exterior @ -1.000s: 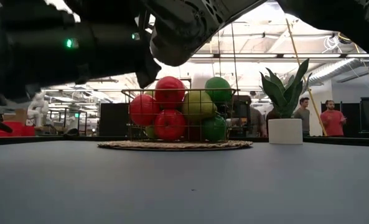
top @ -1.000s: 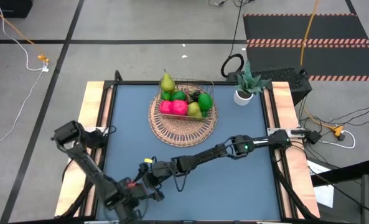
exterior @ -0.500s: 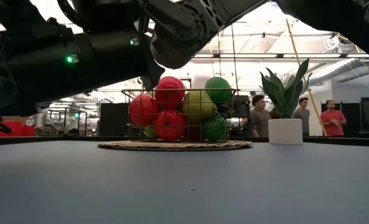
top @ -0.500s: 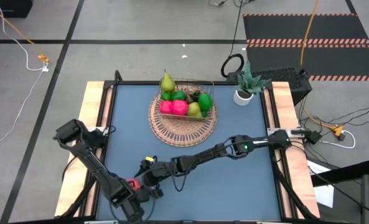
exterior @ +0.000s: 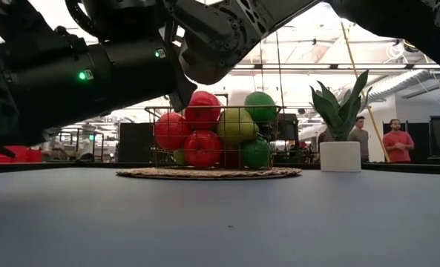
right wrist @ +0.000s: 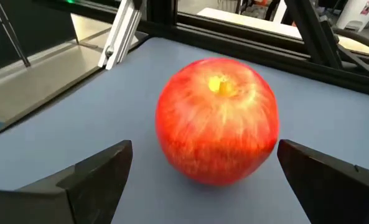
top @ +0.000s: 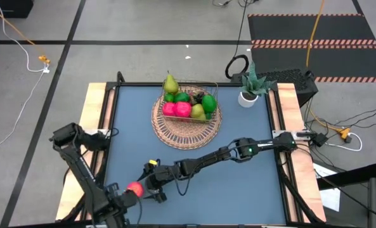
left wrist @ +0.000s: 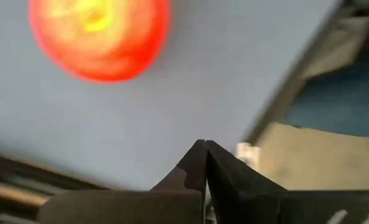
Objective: Build produce basket
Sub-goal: Put the red apple into the gold wire basket
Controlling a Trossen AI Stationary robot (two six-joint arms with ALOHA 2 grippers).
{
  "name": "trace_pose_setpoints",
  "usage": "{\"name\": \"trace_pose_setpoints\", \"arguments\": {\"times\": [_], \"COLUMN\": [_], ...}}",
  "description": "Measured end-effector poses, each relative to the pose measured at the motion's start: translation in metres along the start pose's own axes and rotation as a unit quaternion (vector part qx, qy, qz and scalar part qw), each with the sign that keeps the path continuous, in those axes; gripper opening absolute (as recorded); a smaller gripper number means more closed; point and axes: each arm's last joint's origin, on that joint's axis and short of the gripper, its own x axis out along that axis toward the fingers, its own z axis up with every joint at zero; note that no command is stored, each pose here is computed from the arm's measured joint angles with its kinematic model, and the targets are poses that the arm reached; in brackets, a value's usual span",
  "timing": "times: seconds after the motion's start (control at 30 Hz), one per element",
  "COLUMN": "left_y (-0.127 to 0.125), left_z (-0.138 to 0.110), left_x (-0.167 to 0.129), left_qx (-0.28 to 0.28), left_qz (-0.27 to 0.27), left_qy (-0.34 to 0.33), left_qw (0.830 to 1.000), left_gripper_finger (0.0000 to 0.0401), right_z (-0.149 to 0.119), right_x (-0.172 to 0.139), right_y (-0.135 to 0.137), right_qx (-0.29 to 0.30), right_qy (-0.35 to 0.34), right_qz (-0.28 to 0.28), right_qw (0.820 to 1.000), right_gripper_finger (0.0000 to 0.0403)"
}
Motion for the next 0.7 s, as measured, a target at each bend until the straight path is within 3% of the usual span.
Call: {"name": "trace_pose_setpoints", "arguments": {"times": [0.13, 0.4, 0.7], "left_y": [0.013, 0.033, 0.043], "left_z": [-0.010, 0.005, 0.038], "left_x": [0.023, 0.078, 0.086], "left_qx": [-0.011, -0.008, 0.025], "left_qz": [0.037, -0.013, -0.047], "left_qy": [-0.006, -0.028, -0.024], "left_qw": [0.999, 0.999, 0.998], "left_gripper_finger": [0.0004, 0.0003, 0.0003], "right_z": [0.000, 0.003, -0.009], "right_x": [0.000, 0.000, -0.002], "right_y": [0.000, -0.001, -0.009], "right_qx": [0.015, 0.028, 0.037], "right_qy": [0.000, -0.012, 0.050], "right_qz": [-0.002, -0.005, -0.033], "right_qw": [1.000, 1.000, 0.998], "right_gripper_finger": [0.0396, 0.0396, 0.0396]}}
